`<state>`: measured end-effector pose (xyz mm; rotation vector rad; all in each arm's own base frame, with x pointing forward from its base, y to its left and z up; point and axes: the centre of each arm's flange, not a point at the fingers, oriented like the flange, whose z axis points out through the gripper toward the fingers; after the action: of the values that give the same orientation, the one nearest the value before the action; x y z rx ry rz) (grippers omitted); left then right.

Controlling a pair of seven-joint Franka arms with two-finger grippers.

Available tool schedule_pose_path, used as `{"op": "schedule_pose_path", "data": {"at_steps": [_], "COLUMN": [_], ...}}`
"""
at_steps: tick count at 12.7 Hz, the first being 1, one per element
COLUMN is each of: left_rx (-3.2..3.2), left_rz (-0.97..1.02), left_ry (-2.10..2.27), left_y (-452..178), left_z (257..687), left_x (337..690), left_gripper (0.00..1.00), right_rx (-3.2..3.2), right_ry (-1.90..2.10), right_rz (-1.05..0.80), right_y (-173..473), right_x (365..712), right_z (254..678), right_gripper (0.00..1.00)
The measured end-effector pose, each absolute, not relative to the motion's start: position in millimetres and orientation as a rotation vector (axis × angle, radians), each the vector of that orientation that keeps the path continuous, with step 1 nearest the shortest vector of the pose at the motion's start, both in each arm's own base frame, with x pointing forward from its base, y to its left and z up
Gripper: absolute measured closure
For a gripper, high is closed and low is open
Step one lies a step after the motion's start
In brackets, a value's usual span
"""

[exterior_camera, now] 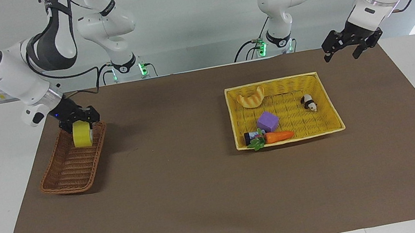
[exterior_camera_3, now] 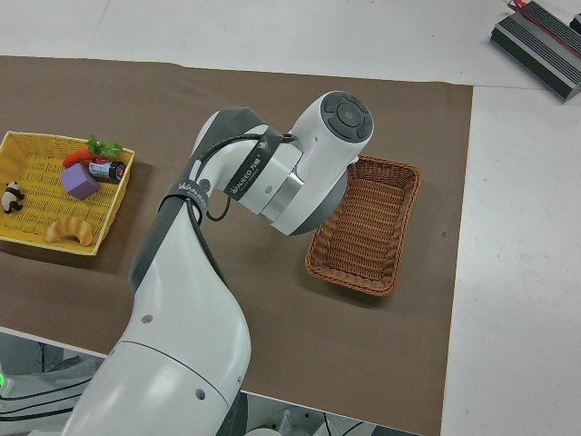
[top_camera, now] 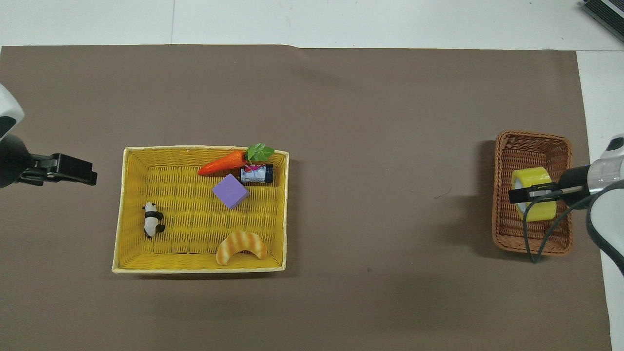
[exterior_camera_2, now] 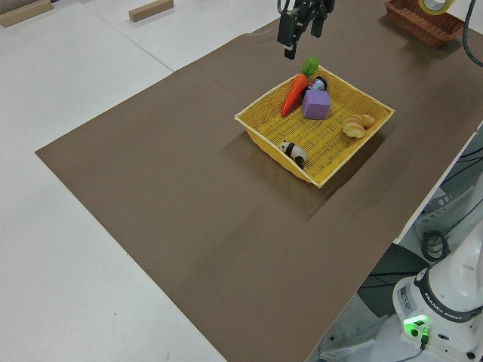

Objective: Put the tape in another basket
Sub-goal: 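Lower the tape into the brown basket with the right gripper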

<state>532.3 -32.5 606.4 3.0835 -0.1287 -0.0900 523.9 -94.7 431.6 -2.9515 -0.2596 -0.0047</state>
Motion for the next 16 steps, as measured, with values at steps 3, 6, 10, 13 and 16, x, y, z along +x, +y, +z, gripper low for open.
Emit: {"op": "schedule_pose_path", "data": {"at_steps": [3, 6, 10, 13, 16], "left_rx": [3.121, 3.121, 3.121, 3.121, 3.121], "left_rz": [-0.095, -0.102, -0.107, -0.108, -0.108], "left_ry": [-0.164, -0.166, -0.168, -0.168, -0.168], "left_y": [-27.2, -27.4, -28.1, -28.1, -28.1], "left_z": [627.9, 628.1, 626.7, 626.6, 626.6], "left_x": [531.2, 532.3, 532.9, 532.9, 532.8], "left_gripper": [0.0, 0.0, 0.0, 0.0, 0.0], "right_rx": [-3.128, -3.163, -3.153, -3.141, -3.124], "right_ry": [-0.625, -1.013, -1.155, -1.163, -1.171], "right_rz": [0.087, 0.1, 0.116, 0.138, 0.159], "right_y": [-104.6, -97.5, -97.2, -96.3, -94.7], "right_x": [536.7, 547.0, 556.5, 554.7, 546.9], "right_z": [416.8, 416.0, 393.9, 375.0, 353.6], "right_gripper": [1.0, 1.0, 1.0, 1.0, 1.0]}}
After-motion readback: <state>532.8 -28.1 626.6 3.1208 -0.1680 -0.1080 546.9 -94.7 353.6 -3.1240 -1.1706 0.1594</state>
